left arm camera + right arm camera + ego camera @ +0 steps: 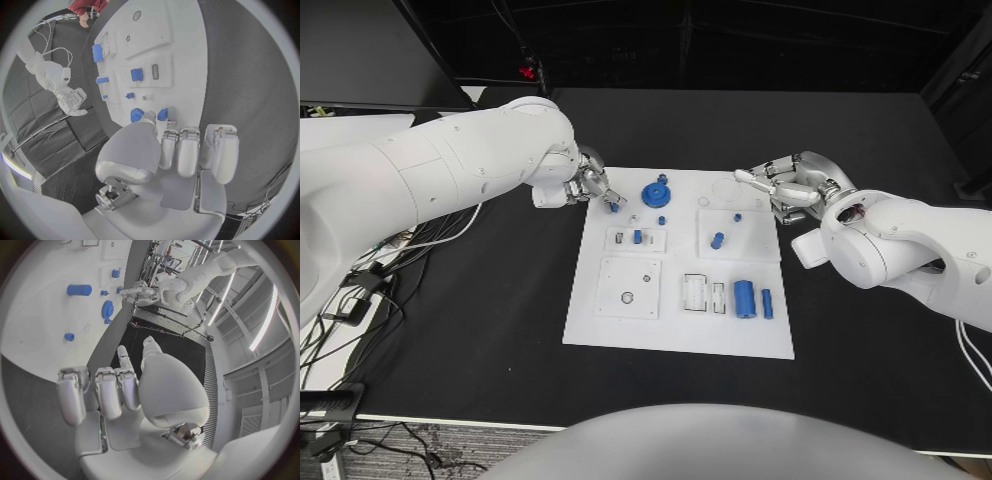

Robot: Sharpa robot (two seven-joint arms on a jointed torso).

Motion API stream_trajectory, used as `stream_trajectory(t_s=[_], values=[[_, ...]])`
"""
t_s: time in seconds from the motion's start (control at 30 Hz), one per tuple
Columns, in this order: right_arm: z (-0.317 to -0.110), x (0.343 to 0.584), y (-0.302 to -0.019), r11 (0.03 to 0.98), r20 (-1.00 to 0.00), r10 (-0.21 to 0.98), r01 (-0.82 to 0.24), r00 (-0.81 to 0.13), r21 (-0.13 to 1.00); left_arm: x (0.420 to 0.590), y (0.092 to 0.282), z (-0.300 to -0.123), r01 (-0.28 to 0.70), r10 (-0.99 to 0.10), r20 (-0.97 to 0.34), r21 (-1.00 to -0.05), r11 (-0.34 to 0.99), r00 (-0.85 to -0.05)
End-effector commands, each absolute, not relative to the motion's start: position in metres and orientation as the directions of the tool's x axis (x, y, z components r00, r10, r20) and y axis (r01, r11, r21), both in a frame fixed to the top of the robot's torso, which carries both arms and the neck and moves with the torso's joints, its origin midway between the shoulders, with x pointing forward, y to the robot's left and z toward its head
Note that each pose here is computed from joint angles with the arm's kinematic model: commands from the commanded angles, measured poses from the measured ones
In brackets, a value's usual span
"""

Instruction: Assemble the parts on the task board

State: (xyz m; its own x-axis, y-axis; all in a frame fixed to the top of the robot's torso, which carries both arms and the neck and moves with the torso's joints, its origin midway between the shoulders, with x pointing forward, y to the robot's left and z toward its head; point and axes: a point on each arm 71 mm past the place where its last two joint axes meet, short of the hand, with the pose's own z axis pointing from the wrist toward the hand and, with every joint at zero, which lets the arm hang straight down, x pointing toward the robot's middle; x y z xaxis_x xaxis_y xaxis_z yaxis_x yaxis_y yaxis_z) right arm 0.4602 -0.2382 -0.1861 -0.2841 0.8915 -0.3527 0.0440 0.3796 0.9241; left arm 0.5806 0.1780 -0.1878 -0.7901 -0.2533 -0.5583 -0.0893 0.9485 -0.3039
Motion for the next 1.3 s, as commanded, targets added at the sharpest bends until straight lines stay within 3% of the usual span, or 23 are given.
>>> stream_trajectory(t_s=[0.03,1.3], values=[[-0.1851,0.4602,-0.238,0.377,-0.351,0.893,0.041,-0.284,0.925,0.5804,0.1777,-0.1875,-0.08,-0.242,-0.554,-0.3,0.951,-0.796],[-0.1863,0.4613,-0.2392,0.38,-0.352,0.892,0.049,-0.283,0.924,0.5831,0.1822,-0.1848,-0.073,-0.281,-0.583,-0.354,0.932,-0.762]])
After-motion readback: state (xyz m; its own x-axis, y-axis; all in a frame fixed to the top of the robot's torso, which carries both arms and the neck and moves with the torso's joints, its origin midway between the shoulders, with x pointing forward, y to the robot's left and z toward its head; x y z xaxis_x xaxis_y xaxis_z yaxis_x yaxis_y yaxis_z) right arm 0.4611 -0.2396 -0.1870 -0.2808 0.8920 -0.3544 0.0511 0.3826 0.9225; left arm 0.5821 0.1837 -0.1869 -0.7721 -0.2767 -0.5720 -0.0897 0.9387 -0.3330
